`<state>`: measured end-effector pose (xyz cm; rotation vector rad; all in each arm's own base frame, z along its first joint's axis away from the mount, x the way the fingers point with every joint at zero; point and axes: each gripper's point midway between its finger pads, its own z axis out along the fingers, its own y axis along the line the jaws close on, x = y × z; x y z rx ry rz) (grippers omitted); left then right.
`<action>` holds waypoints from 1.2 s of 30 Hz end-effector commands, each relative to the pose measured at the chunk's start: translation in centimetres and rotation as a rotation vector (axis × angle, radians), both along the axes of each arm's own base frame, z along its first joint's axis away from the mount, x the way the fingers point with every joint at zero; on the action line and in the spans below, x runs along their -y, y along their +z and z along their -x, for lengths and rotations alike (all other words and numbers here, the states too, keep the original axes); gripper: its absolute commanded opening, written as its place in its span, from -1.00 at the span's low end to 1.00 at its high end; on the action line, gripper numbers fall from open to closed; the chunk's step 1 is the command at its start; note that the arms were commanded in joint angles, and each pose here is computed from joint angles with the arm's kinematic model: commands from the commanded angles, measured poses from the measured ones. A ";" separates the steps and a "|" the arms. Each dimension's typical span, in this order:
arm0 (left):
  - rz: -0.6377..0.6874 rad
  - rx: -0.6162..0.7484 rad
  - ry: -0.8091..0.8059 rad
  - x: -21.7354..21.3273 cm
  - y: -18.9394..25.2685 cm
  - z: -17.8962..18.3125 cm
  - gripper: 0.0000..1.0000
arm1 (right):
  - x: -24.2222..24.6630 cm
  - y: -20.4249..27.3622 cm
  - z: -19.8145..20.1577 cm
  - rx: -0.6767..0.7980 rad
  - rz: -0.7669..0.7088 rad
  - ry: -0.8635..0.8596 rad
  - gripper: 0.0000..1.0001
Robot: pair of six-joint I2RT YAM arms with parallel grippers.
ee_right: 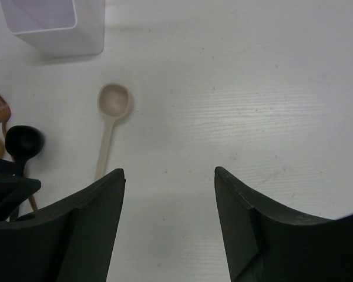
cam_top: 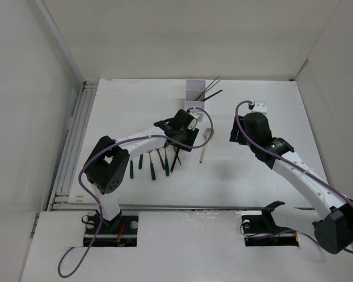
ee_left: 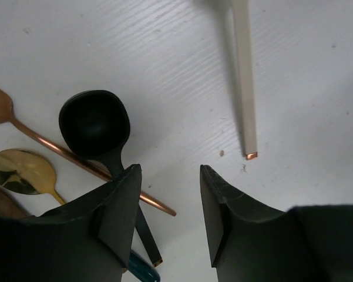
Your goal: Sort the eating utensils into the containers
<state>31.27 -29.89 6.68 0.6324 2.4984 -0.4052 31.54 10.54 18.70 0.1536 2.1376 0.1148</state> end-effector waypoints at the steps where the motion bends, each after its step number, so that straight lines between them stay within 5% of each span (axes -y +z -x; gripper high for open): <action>1: 0.015 0.033 -0.009 1.0 2.7 0.6 -0.17 | 0.5 1.6 -0.3 0.039 0.009 0.011 0.35; 18: -0.159 0.097 0.094 -4.3 0.9 -0.5 0.12 | 0.6 -0.3 0.2 0.012 0.012 0.031 0.35; 36: -0.197 0.013 0.043 -5.2 -3.3 0.0 -0.35 | 1.4 -1.0 0.5 -0.002 0.041 0.024 0.35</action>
